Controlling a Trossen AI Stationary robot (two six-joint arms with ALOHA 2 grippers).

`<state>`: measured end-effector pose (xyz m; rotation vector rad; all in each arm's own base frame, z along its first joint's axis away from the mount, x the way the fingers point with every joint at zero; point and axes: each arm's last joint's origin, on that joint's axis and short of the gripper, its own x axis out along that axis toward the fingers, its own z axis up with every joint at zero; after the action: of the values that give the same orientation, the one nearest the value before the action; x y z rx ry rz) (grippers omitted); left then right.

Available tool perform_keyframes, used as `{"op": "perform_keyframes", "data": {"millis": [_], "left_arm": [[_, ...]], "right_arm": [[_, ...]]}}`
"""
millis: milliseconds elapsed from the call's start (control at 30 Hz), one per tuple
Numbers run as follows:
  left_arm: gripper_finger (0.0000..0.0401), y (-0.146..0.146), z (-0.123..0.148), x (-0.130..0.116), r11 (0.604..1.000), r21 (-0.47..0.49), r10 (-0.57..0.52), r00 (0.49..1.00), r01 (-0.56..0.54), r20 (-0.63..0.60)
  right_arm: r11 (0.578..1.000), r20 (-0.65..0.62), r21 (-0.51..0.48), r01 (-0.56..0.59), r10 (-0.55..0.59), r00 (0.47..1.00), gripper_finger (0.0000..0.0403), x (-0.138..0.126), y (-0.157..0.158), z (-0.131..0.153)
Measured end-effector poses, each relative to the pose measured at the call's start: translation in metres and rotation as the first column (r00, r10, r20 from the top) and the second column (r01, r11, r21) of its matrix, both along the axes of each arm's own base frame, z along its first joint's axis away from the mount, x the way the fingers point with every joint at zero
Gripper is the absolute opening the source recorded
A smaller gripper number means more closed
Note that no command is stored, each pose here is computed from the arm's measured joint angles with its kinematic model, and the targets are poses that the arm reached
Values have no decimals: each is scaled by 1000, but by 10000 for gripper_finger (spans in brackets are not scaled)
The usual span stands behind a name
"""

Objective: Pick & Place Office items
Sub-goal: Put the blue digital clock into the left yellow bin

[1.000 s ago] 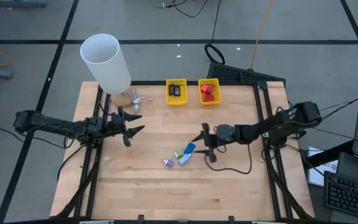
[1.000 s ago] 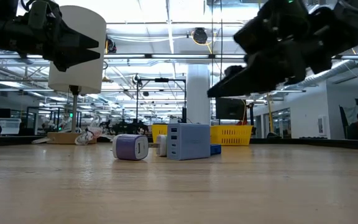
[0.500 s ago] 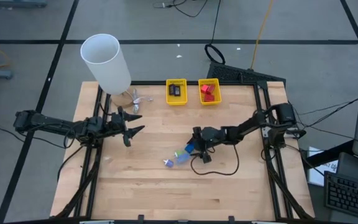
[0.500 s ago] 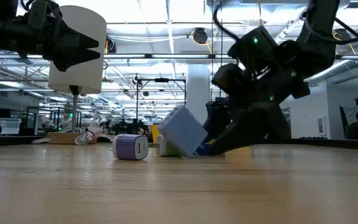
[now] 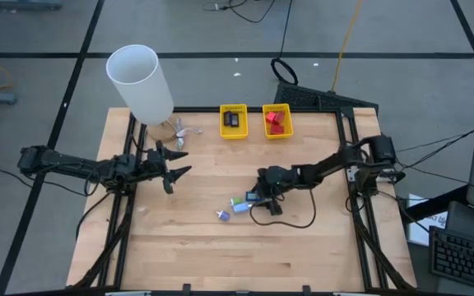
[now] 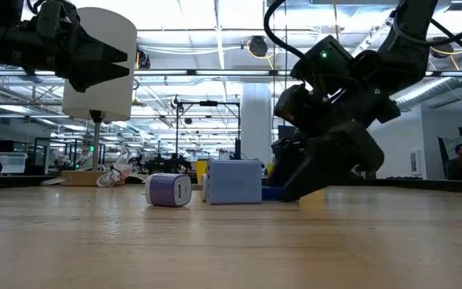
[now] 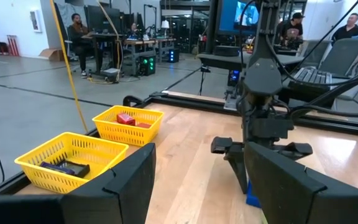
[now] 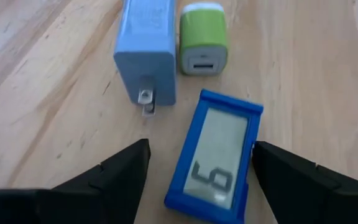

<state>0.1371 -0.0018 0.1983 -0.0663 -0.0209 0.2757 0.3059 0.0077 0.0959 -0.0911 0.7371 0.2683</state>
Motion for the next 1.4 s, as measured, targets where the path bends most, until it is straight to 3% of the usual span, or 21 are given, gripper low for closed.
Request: {"op": "perform_keyframes", "data": {"millis": [233,533,900,1167,1400], "left_arm": [[244,0,0,0,1000,0,0,1000,0,-1],[244,0,0,0,1000,0,0,1000,0,-1],[244,0,0,0,1000,0,1,1000,-1,-1],[244,0,0,0,1000,0,0,1000,0,-1],[244,0,0,0,1000,0,1,1000,-1,0]], "right_arm": [[999,-26,24,23,-23,999,249,-5,1,8],[990,-30,-26,137,-137,990,209,-4,-2,8],[991,-20,-49,126,-127,992,154,-4,-3,8],[991,-22,-54,125,-126,992,159,-5,-3,10],[987,-54,-74,145,-150,987,151,-22,-9,40]]}}
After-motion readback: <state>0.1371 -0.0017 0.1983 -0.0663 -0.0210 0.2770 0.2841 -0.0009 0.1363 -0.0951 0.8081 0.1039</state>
